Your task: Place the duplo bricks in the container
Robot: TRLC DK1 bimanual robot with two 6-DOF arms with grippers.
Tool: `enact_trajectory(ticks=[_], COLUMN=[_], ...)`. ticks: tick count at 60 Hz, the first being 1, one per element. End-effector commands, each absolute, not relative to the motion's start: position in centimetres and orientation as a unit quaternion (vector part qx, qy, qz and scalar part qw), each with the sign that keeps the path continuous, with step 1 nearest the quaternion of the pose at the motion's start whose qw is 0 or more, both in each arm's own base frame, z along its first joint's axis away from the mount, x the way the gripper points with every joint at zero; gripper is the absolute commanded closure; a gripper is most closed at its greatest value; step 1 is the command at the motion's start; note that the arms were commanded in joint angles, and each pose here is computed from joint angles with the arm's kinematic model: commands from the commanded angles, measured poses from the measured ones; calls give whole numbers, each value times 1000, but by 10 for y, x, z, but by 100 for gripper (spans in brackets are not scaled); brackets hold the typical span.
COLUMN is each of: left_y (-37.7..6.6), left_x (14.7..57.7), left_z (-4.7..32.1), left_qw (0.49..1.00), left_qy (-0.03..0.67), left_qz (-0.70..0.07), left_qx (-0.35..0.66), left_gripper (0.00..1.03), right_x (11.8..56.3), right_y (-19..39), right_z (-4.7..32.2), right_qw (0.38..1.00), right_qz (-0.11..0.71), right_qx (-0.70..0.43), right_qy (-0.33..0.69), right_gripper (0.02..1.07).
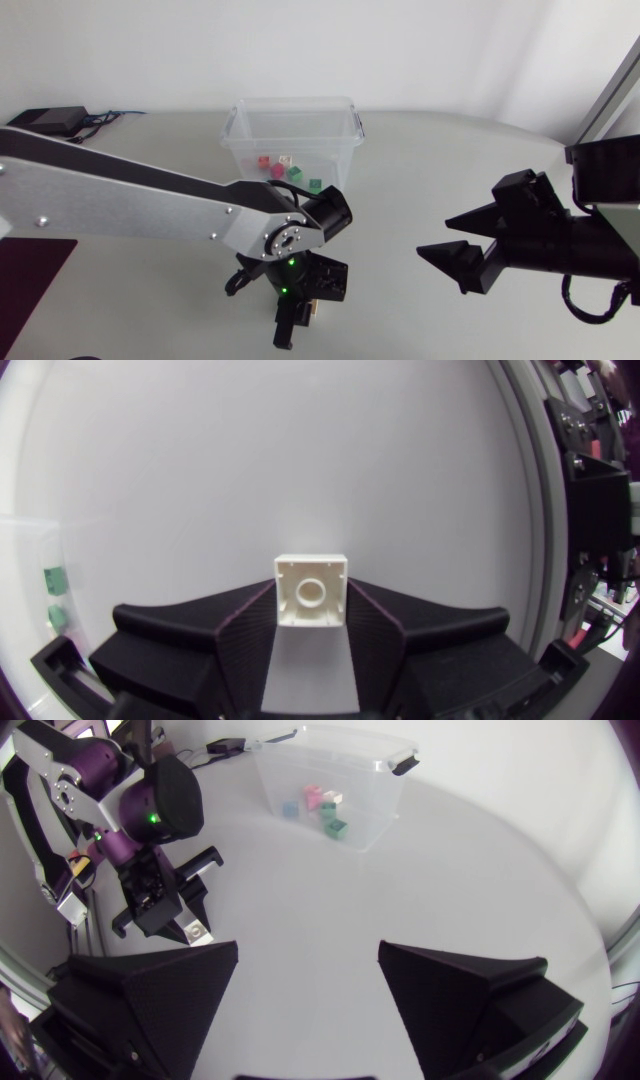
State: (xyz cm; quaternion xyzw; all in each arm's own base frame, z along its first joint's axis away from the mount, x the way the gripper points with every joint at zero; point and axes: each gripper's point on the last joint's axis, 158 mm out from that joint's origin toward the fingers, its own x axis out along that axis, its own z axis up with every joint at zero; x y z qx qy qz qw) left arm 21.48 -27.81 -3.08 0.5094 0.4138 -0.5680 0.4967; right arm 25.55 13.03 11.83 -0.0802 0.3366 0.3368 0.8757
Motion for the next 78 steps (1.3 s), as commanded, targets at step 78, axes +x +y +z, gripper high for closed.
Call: enact_trajectory(ticks=[78], left_y=[-247], left_x=[539], left_z=[179], left_qw=[889], left_qy=[273], left_qz=[-283], left_qx=[233], left_gripper=[78], right_x=[235], right_y=[135], right_z=[110], right_qw=[862], right_qz=[350], right_qx=[-101], right_qy=[353], right_gripper=[6])
